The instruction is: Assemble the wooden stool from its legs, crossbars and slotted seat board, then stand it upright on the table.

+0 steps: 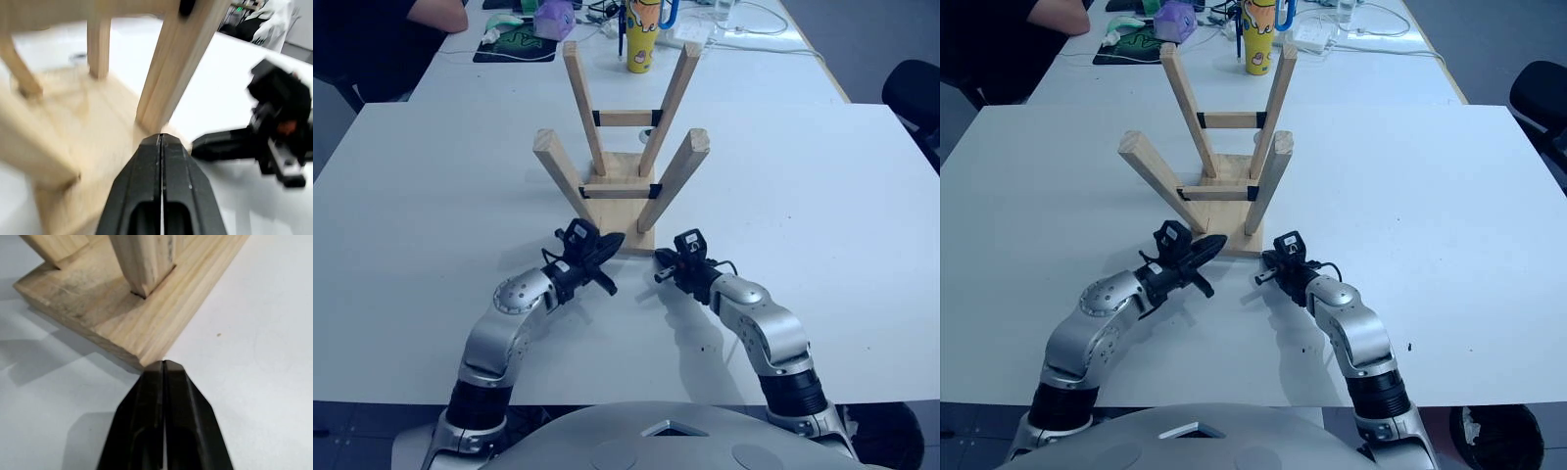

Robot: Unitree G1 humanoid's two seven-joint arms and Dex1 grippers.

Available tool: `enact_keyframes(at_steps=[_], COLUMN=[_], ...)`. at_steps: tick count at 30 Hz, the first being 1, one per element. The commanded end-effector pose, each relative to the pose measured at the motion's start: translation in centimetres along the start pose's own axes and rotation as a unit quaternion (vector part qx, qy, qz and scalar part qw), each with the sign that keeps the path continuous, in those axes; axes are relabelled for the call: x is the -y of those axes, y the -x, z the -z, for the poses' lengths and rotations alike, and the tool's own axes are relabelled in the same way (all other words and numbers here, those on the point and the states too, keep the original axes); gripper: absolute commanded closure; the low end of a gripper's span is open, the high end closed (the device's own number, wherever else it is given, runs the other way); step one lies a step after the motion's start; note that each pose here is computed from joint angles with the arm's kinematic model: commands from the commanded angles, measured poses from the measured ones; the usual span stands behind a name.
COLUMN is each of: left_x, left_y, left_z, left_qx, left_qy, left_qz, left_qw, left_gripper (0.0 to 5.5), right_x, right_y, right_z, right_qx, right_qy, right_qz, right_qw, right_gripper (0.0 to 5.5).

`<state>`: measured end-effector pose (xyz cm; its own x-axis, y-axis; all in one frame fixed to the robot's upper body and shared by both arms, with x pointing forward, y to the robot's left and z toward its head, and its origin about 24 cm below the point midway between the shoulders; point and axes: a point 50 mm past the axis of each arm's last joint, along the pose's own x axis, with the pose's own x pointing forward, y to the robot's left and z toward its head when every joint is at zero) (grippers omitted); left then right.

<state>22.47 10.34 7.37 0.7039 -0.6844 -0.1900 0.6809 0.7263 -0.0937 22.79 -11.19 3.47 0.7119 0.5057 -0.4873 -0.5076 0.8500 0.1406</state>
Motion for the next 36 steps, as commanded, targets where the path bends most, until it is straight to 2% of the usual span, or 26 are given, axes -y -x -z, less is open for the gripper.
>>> enact_keyframes(at_steps=[1,6,10,14,18,21,23,25,27,30,33,34,36], left_x=[-0.2,-0.8,-0.9,-0.9,-1.1,-1.2,-1.2,-1.1,-1.2,-1.3,-1.4,-1.4,-1.5], left_y=[-0.8,-1.3,-1.1,-0.5,-0.3,0.0,0.2,0.2,0.2,0.2,0.1,0.0,-0.1], left_z=[0.5,2.0,3.6,5.5,6.0,6.6,6.8,7.0,7.1,7.3,7.3,7.2,7.1], left_qx=[0.005,-0.037,-0.067,-0.108,-0.119,-0.131,-0.135,-0.135,-0.136,-0.138,-0.14,-0.14,-0.14], left_qy=[0.026,0.027,0.072,0.105,0.113,0.109,0.111,0.111,0.112,0.112,0.111,0.11,0.107], left_qz=[-0.027,-0.065,-0.081,-0.1,-0.112,-0.125,-0.127,-0.126,-0.127,-0.127,-0.124,-0.124,-0.12], left_qw=[0.999,0.997,0.992,0.983,0.98,0.977,0.976,0.976,0.976,0.976,0.976,0.976,0.977], left_gripper=[5.5,5.5,5.5,5.5,5.5,5.5,5.5,5.5,5.5,5.5,5.5,5.5,5.5], right_x=[-0.2,0.2,0.5,2.2,4.4,5.8,4.9,3.0,1.4,-0.7,-1.3,-1.5,-2.0], right_y=[-0.7,-0.8,-0.7,0.5,2.3,4.4,6.3,8.4,9.6,10.3,10.3,9.7,4.9], right_z=[-0.4,-0.3,-0.6,-2.8,-4.9,-9.8,-16.0,-20.8,-23.5,-25.0,-24.8,-24.0,-18.1], right_qx=[-0.002,-0.007,-0.004,0.074,0.147,0.254,0.386,0.485,0.529,0.541,0.531,0.509,0.326], right_qy=[0.011,0.017,0.025,0.025,0.018,0.018,-0.001,-0.02,-0.033,-0.028,-0.034,-0.038,-0.038], right_qz=[-0.016,-0.018,-0.023,0.009,0.043,0.046,0.002,-0.055,-0.098,-0.148,-0.163,-0.169,-0.157], right_qw=[1.0,1.0,0.999,0.997,0.988,0.966,0.922,0.872,0.842,0.827,0.831,0.843,0.932], right_gripper=[5.48,5.48,5.48,5.48,5.48,5.48,5.48,5.48,5.48,5.48,5.48,5.48,5.48])
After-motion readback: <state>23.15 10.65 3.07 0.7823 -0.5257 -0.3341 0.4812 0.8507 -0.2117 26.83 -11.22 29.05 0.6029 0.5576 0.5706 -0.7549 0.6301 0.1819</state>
